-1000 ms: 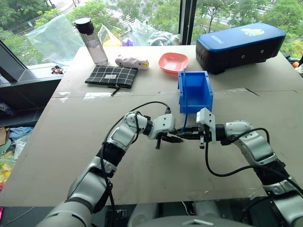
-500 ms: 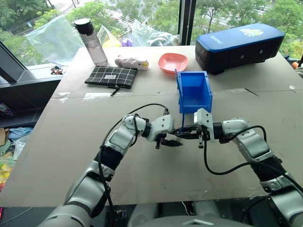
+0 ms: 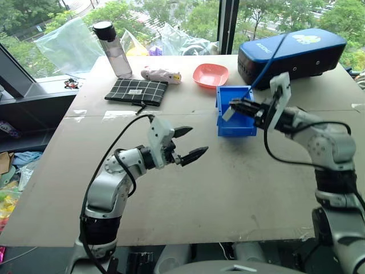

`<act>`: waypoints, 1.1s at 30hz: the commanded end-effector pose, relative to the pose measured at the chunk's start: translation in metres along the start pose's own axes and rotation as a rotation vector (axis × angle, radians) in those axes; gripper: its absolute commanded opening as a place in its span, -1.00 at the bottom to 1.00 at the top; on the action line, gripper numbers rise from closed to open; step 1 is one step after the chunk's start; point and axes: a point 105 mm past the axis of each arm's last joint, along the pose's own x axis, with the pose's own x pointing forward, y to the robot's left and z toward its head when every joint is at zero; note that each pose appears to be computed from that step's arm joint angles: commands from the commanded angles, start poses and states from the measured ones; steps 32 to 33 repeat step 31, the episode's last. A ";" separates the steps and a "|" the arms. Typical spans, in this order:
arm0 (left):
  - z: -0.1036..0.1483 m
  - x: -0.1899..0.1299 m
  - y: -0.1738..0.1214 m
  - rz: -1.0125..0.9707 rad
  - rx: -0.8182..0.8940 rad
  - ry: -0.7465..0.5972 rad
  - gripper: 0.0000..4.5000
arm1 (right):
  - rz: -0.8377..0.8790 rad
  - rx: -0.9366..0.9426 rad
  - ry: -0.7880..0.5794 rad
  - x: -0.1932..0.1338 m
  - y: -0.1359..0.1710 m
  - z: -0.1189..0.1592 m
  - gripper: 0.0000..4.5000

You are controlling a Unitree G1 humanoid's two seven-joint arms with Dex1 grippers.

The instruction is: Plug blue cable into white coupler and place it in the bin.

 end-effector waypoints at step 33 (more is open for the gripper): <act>-0.018 -0.110 -0.039 -0.074 -0.107 0.291 1.00 | -0.091 -0.427 0.381 -0.228 0.013 -0.080 0.77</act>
